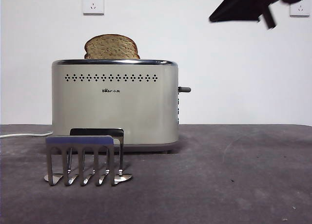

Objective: Pick up a slice of bread from the rack,put the bread on the toaster,press the button

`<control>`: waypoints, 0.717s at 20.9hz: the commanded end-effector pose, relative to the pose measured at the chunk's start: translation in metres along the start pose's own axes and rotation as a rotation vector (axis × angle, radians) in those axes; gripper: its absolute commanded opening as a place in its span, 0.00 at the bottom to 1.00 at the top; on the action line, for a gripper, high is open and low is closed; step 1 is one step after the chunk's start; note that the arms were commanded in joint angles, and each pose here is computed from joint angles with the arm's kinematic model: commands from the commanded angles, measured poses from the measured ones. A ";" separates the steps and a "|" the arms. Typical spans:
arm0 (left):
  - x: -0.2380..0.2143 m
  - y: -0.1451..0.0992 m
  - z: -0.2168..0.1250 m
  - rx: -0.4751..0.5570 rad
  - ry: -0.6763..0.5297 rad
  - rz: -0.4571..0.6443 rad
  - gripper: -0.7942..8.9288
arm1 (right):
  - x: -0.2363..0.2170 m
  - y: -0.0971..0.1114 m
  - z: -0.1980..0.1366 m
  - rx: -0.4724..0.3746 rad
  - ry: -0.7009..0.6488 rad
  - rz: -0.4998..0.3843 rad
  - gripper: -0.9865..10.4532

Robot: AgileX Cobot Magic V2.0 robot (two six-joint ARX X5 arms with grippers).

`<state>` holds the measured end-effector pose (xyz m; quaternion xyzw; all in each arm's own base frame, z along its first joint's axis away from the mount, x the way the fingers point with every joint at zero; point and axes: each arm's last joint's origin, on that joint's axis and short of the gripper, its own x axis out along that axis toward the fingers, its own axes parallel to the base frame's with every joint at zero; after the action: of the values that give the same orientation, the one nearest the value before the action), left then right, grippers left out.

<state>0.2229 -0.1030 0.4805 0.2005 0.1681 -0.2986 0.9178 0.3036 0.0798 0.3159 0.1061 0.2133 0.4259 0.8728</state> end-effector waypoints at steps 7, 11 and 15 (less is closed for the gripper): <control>-0.066 -0.010 -0.001 -0.142 -0.097 0.016 0.44 | 0.047 -0.040 -0.011 0.138 -0.002 0.008 0.08; -0.076 -0.013 -0.003 -0.145 -0.091 0.014 0.44 | 0.063 -0.052 -0.011 0.152 0.014 0.004 0.08; -0.078 -0.014 -0.006 -0.148 -0.070 0.009 0.44 | 0.077 -0.062 -0.016 0.170 0.039 0.005 0.08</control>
<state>0.1540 -0.0727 0.5050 0.1272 0.1552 -0.2880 0.9364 0.3786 0.0991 0.2633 0.1687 0.2577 0.4096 0.8587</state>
